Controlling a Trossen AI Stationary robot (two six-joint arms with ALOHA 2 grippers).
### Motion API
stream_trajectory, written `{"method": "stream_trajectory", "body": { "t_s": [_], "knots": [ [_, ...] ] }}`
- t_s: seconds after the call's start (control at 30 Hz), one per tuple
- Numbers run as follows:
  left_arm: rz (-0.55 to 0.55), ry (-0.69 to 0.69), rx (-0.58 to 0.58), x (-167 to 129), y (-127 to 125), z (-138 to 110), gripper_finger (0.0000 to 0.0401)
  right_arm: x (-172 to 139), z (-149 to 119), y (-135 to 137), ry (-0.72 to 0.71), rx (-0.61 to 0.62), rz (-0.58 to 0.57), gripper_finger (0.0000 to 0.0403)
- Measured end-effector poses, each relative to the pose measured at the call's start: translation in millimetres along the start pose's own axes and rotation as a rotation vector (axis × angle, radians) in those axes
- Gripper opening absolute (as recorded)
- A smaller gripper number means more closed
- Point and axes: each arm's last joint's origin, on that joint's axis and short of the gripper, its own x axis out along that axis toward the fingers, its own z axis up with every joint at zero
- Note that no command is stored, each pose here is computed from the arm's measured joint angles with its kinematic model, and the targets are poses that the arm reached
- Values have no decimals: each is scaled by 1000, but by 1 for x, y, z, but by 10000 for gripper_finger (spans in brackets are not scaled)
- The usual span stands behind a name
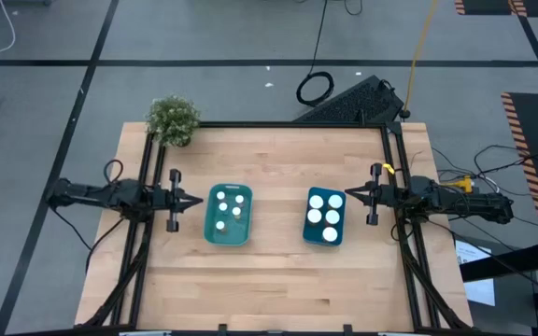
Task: Pick and place medicine bottles into bin by pill shape (circle, oval)
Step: Return to Home Position
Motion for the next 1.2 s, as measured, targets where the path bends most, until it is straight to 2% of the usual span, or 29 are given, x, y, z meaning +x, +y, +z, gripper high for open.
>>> {"method": "stream_trajectory", "body": {
  "t_s": [0.1,0.23,0.5,0.87,1.2],
  "knots": [
    [30,5,-8,0,5,-1,2,0,0,0,0,0,0,0],
    [-4,25,-34,0,7,-4,2,0,0,0,0,0,0,0],
    [69,50,-46,0,12,-6,15,0,0,0,0,0,0,0],
    [92,45,-50,0,13,-5,3,0,0,0,0,0,0,0],
    [93,44,-51,0,13,-6,32,0,0,0,0,0,0,0]
  ]
}}
